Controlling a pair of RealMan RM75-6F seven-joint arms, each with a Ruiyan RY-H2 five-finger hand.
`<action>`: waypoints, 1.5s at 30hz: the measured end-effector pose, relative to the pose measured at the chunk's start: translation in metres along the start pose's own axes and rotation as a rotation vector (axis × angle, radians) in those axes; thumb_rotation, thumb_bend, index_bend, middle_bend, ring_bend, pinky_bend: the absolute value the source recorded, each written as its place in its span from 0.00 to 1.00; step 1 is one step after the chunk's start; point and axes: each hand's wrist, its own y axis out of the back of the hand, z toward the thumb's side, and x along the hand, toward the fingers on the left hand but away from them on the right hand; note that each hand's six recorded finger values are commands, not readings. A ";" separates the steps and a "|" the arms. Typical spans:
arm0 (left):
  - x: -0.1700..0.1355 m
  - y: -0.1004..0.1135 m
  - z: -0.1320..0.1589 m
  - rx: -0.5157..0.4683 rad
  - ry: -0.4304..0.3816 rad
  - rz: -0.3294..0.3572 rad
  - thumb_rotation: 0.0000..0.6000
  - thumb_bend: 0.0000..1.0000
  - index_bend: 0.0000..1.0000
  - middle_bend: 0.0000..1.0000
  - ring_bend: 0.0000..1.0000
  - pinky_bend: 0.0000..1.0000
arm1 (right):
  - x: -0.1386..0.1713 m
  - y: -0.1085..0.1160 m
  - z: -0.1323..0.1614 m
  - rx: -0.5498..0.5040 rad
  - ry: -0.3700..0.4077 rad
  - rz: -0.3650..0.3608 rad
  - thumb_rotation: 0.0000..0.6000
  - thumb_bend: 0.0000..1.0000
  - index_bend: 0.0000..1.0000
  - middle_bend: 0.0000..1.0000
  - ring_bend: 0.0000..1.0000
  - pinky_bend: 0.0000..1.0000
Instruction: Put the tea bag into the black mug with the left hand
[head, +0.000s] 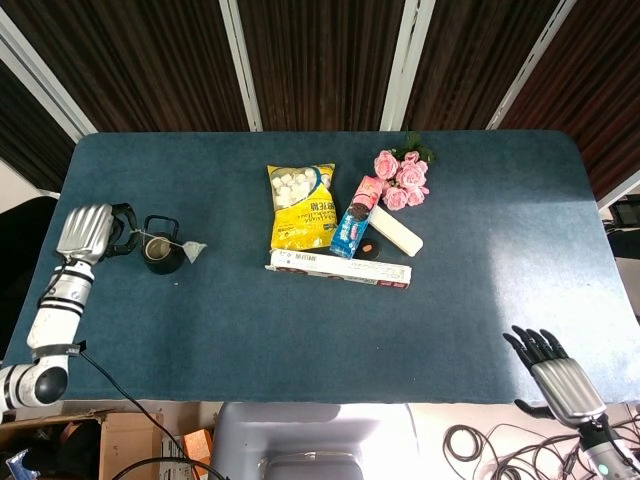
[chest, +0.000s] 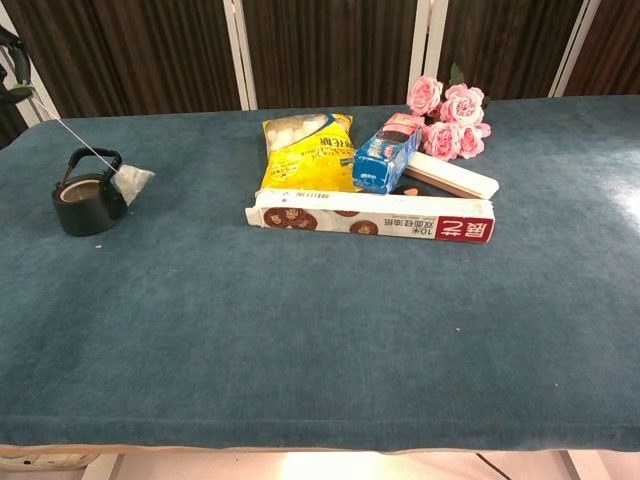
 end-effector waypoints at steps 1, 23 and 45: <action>0.002 0.003 0.000 0.000 0.004 0.007 1.00 0.51 0.66 0.97 0.97 1.00 | 0.000 0.000 0.000 -0.001 -0.002 0.000 1.00 0.11 0.00 0.00 0.00 0.00; 0.034 0.019 -0.017 0.012 0.088 0.018 1.00 0.51 0.66 0.97 0.97 1.00 | -0.003 0.003 -0.008 -0.009 -0.038 -0.009 1.00 0.11 0.00 0.00 0.00 0.00; 0.017 -0.048 -0.026 0.071 0.051 -0.123 1.00 0.51 0.66 0.97 0.98 1.00 | -0.003 0.002 -0.009 -0.008 -0.043 -0.009 1.00 0.11 0.00 0.00 0.00 0.00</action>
